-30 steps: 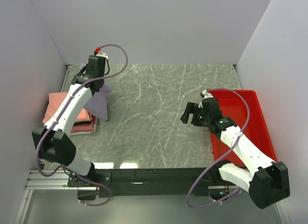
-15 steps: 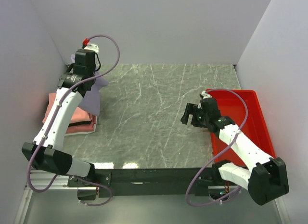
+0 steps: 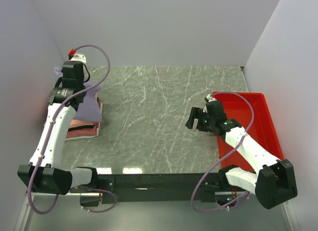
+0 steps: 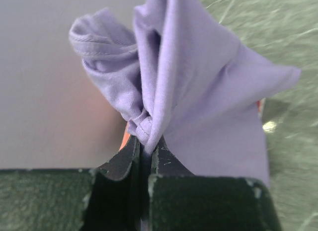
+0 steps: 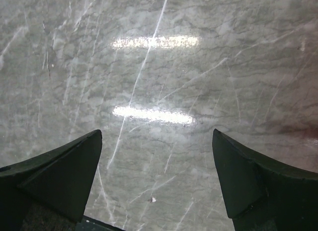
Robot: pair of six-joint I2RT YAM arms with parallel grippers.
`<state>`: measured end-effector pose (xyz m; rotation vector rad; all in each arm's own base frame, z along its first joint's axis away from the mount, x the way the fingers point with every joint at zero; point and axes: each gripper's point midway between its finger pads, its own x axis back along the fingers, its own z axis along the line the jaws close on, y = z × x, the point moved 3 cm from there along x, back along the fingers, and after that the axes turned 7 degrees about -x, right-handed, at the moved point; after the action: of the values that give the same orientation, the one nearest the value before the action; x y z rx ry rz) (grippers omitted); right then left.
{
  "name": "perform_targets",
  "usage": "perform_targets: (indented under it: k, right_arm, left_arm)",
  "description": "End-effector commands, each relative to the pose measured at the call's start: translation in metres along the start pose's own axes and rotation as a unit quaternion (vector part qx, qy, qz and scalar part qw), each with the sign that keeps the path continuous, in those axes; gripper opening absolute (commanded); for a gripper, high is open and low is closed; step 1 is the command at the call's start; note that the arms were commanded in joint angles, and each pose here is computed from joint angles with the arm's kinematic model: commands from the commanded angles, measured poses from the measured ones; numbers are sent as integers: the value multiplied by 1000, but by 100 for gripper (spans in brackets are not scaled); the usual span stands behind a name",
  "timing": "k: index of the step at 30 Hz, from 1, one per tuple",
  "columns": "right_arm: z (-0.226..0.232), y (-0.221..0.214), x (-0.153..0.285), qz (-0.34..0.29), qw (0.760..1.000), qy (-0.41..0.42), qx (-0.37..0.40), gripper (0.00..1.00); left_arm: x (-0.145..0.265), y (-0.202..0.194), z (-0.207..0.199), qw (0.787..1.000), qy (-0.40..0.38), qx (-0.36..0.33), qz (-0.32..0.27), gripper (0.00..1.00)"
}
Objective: Fold and stack the t-shirts
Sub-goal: Neatly place the folded tshirt to the corner
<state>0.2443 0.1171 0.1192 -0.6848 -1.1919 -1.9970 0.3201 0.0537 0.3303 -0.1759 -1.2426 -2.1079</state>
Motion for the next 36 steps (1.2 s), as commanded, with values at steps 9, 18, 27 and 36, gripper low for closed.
perform_targets:
  k: [9, 18, 27, 36]
  right_arm:
    - [9, 11, 2, -11, 1000, 17, 10, 97]
    - [5, 11, 1, -8, 1000, 6, 14, 98]
    - [-3, 14, -1, -9, 1000, -18, 13, 98]
    - [-8, 16, 2, -17, 999, -30, 17, 98]
  left_arm:
    - [-62, -35, 5, 999, 10, -40, 7, 0]
    - [-108, -51, -1, 996, -48, -66, 28, 0]
    - [-118, -62, 15, 991, -49, -119, 37, 0]
    - [-123, -56, 44, 993, -16, -117, 23, 0]
